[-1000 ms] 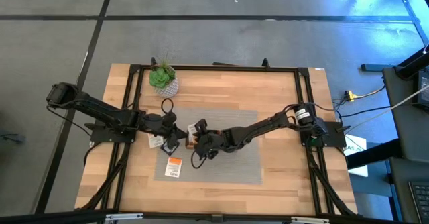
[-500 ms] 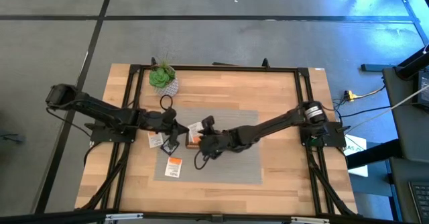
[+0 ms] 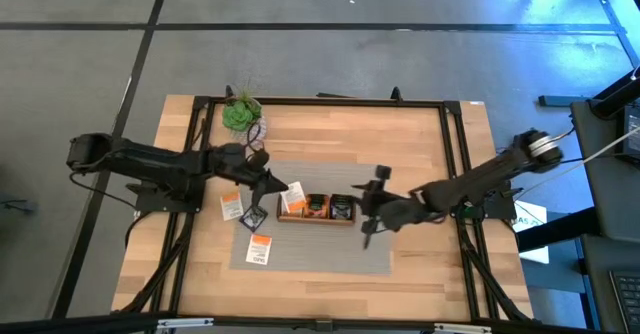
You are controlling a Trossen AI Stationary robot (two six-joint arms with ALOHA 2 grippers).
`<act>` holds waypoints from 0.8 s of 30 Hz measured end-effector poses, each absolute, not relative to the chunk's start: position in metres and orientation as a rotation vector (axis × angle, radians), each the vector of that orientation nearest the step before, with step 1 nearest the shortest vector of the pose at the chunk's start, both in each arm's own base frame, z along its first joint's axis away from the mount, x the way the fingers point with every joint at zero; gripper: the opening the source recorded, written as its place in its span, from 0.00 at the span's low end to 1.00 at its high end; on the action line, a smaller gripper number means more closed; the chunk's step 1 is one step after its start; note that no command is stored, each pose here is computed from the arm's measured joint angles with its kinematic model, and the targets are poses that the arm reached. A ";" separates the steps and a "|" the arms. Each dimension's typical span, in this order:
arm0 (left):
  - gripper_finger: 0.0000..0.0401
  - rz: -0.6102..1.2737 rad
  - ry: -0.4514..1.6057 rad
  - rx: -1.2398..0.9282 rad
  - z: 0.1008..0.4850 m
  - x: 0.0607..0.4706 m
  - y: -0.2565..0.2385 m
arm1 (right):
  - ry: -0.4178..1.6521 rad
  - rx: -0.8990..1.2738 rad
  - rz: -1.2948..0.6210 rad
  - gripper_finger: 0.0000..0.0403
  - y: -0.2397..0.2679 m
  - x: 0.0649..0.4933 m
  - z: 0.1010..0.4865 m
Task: Pick & Place Tea
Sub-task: Put the white tea bag into the left section of the wooden organizer
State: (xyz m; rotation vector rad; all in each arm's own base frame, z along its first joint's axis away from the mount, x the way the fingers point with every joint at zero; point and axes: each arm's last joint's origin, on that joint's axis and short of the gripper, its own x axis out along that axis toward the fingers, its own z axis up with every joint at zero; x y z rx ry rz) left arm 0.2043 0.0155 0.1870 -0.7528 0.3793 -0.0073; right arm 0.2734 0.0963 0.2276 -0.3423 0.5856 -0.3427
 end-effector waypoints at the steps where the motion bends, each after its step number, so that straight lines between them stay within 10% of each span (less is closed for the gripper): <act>1: 0.05 -0.025 0.389 -0.753 0.190 0.207 0.019 | 0.558 -0.318 -0.349 0.32 0.095 0.267 0.228; 24: 0.18 -0.119 0.449 -0.543 0.210 0.235 0.043 | 0.544 -0.279 -0.447 0.32 0.062 0.240 0.188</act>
